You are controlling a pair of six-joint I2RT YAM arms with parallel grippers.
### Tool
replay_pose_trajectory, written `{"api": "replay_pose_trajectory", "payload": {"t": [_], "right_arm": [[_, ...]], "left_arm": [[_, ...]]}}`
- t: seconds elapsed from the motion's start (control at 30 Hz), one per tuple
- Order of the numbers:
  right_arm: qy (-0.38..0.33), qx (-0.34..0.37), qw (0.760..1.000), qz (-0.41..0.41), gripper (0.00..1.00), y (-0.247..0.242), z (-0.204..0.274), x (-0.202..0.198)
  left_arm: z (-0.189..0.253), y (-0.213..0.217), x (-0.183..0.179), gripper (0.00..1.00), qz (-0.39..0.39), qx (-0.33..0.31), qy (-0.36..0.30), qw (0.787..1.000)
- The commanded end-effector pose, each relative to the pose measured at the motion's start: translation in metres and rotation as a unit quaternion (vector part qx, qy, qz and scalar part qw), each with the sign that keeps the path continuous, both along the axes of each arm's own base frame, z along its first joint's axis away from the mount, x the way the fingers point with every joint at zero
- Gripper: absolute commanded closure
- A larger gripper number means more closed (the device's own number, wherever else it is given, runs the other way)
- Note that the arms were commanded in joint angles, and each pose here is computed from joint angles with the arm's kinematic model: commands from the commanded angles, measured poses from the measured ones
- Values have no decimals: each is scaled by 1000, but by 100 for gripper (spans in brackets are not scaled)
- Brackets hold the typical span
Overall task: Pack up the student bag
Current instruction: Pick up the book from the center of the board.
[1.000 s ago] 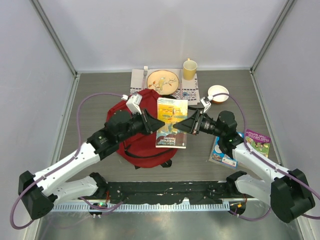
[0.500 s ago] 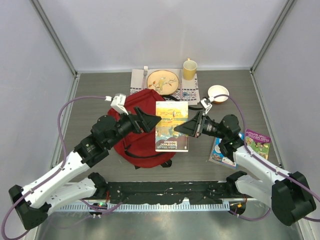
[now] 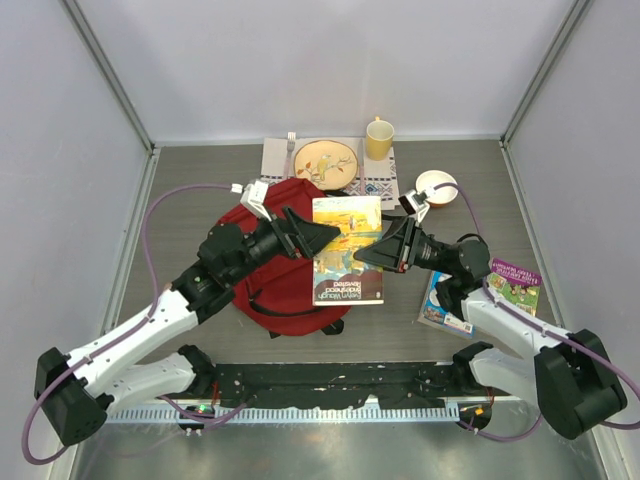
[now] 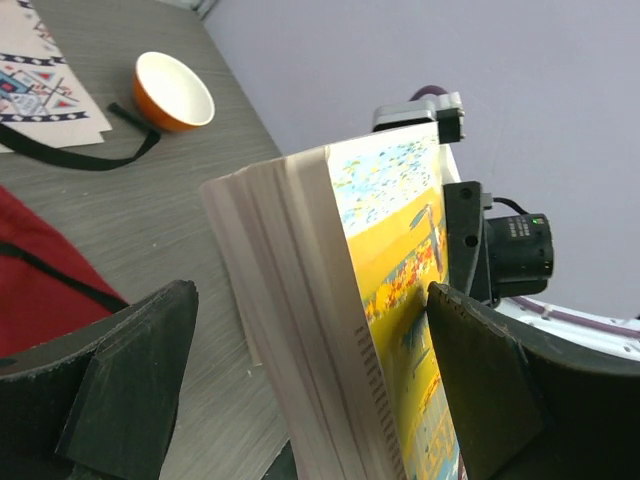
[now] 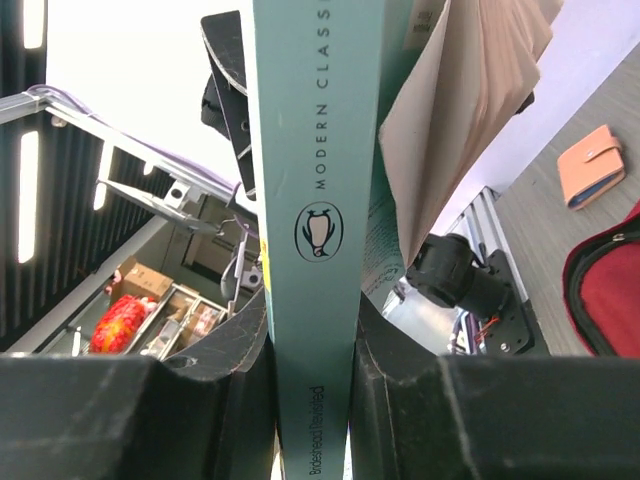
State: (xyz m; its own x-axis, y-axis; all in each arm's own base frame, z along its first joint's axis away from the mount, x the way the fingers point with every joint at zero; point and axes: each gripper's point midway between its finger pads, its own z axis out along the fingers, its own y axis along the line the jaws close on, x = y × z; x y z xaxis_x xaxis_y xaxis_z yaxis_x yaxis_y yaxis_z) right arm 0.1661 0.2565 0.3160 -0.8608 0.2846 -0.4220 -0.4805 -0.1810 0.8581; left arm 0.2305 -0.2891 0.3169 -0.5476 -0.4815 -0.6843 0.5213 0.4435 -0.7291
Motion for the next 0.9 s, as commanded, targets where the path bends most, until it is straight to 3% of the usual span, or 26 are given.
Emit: {"api": "replay_pose_trajectory", "payload": {"t": [0.0,0.43,0.63,0.87], "right_arm": [[-100,66,992,29,99,-10,43,-30],[-116,77,989,48,99,-11,50,-35],[-84,49,994,40,99,-3,27,-19],[-48,-19,999,-1,99,9,-11,11]], "left_arm": [[24,-11,-7,0,-44,-48,-33,997],[29,-16,-14,0,-90,-108,-28,990],[38,-17,-17,25,-101,-119,-35,987],[27,11,-11,72,-29,-74,-30,996]]}}
